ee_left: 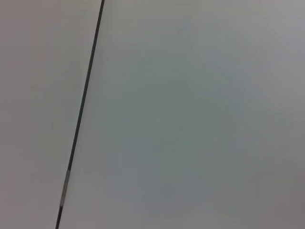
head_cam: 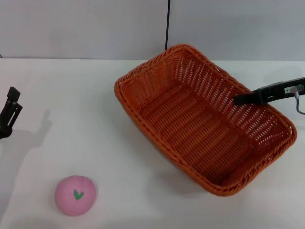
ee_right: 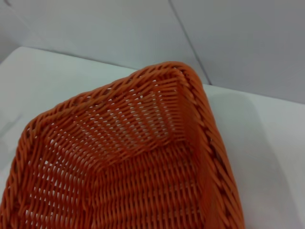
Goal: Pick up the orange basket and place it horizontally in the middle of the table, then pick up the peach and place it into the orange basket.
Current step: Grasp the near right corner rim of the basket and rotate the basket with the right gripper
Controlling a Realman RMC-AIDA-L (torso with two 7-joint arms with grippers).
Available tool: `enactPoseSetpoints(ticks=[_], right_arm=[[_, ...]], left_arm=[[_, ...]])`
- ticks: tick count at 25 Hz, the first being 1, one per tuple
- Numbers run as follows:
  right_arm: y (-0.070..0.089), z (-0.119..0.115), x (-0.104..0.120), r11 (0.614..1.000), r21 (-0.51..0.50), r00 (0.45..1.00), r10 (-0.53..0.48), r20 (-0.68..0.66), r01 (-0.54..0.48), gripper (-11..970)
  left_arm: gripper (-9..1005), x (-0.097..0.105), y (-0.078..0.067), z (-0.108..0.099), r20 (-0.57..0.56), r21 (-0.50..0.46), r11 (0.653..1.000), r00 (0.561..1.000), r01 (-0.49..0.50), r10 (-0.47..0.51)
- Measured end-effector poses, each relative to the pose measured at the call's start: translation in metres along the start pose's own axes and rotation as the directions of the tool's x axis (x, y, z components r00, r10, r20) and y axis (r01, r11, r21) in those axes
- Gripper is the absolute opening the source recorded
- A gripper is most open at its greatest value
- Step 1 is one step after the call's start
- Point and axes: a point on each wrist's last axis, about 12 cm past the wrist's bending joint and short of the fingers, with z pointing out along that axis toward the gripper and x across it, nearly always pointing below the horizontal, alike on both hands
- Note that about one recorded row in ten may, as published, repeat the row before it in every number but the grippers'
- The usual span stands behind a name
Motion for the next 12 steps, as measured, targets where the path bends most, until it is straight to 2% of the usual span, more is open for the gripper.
enactPoseSetpoints(ticks=[6,8,10,12], right_arm=[[0.007,-0.012,-0.011,0.99,-0.024,0.99,-0.136,0.024,0.136,149],[0.009,-0.018,-0.015,0.98,-0.018,0.98,-0.198,0.031,0.199,149],[0.017,-0.031,-0.022,0.933,-0.011,0.933,-0.359,0.033,0.36,149],[0.018,-0.033,-0.024,0.918,-0.012,0.918,-0.396,0.03,0.397,149]], left_arm=[[811,-0.002,0.001,-0.008,0.014,0.004,1.0,1.0,-0.004,0.004],[811,-0.002,0.0,-0.009,0.016,0.011,1.0,1.0,-0.005,0.005],[810,-0.002,-0.004,-0.015,0.012,0.055,0.998,1.0,-0.016,0.015],[810,-0.002,-0.004,-0.017,0.008,0.061,0.998,1.0,-0.018,0.017]])
